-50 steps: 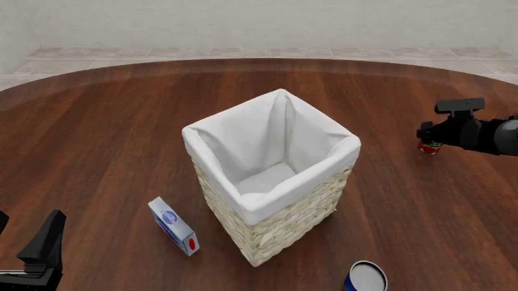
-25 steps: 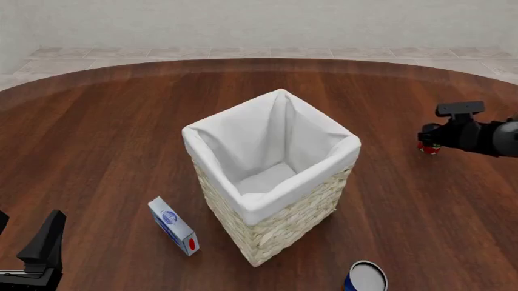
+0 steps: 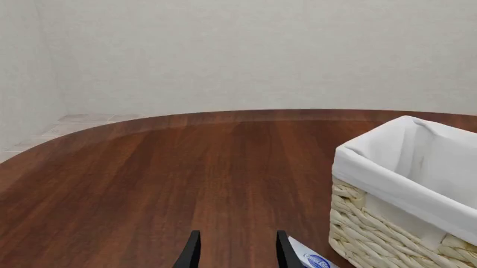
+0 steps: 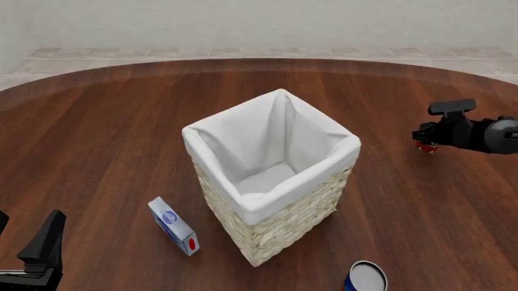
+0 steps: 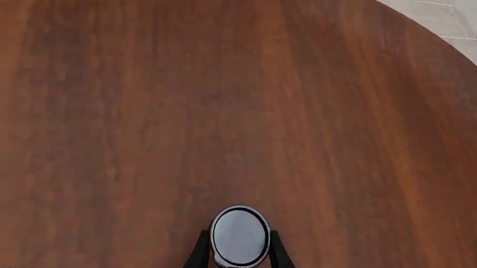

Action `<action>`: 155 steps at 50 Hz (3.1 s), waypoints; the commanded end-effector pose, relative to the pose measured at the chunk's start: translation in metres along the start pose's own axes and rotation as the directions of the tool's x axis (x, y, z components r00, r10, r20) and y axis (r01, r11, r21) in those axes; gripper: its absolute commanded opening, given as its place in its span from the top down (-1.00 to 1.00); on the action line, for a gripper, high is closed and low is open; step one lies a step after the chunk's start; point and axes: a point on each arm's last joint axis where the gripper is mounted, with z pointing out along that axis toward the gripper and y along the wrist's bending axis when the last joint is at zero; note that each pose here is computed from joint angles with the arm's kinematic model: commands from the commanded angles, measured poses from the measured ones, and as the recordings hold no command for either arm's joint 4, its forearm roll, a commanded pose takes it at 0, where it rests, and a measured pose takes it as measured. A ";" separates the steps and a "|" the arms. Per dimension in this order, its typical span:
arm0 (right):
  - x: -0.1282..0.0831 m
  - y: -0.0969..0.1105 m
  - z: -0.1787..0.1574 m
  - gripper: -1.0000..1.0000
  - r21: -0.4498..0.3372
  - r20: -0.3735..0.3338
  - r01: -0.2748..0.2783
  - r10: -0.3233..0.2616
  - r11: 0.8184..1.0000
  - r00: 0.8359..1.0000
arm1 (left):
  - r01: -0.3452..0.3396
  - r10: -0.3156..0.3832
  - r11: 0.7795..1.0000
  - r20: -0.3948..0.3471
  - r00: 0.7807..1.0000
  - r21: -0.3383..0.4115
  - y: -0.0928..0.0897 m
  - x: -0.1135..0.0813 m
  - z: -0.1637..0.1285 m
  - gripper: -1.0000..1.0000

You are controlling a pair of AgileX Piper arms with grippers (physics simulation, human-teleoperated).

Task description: Pick up the tomato sauce, and put it in the basket.

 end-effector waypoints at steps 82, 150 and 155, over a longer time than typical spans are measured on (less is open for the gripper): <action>-0.158 0.116 -0.250 1.00 -0.234 0.441 0.184 -0.064 0.955 0.895 | 0.002 -0.002 1.000 -0.001 1.000 -0.001 0.000 0.000 0.000 -1.00; -0.124 0.206 -0.395 1.00 -0.529 0.477 0.436 -0.169 0.728 0.862 | 0.002 -0.002 1.000 -0.001 1.000 -0.002 0.000 0.000 0.000 -1.00; -0.121 0.214 -0.393 1.00 -0.543 0.467 0.444 -0.184 0.713 0.865 | 0.002 -0.002 1.000 0.000 1.000 -0.001 0.000 0.000 0.000 -1.00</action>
